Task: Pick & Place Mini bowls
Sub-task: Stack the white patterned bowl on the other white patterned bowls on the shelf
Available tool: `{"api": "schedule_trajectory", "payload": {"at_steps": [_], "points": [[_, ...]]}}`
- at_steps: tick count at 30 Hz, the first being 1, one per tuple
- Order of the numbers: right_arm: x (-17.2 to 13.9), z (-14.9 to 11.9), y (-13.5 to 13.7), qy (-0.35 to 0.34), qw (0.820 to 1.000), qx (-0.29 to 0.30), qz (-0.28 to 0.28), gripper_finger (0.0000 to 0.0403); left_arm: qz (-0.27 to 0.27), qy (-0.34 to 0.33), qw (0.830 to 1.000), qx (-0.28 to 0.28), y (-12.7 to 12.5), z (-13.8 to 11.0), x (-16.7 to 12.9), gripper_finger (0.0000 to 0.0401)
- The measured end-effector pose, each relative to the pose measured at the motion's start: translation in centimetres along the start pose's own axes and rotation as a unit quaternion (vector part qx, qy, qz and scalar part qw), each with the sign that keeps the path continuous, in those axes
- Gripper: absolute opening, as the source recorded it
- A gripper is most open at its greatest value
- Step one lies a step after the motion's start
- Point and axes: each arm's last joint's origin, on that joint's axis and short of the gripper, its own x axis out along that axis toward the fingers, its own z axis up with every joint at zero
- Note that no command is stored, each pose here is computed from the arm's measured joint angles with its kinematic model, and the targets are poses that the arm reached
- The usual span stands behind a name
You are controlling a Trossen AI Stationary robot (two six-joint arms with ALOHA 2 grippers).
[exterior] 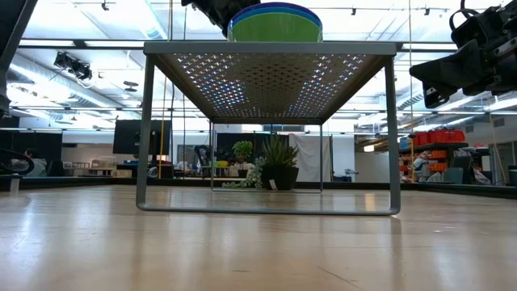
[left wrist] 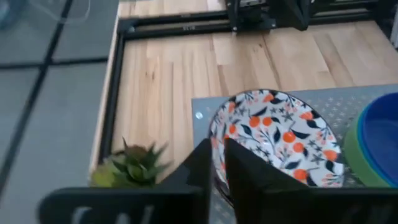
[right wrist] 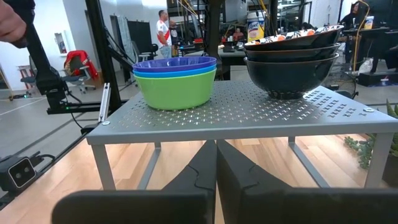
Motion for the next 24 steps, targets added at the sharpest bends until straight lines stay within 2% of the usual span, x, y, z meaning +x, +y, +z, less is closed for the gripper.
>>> {"api": "schedule_trajectory", "payload": {"at_steps": [4,13,24], "points": [[0.0,0.0,0.0,0.000,1.000,0.000,0.000,0.0011,-0.006,-0.014,0.999,0.029,0.0,0.2,0.0,0.0007],[0.0,0.0,0.0,0.000,1.000,0.000,0.000,0.0011,-0.072,-0.026,0.996,0.036,0.0,-1.2,1.7,0.0004],[0.0,0.0,0.0,0.000,1.000,0.000,0.000,0.0011,-0.069,-0.010,0.997,0.021,0.6,-3.4,3.5,0.0002]]}}
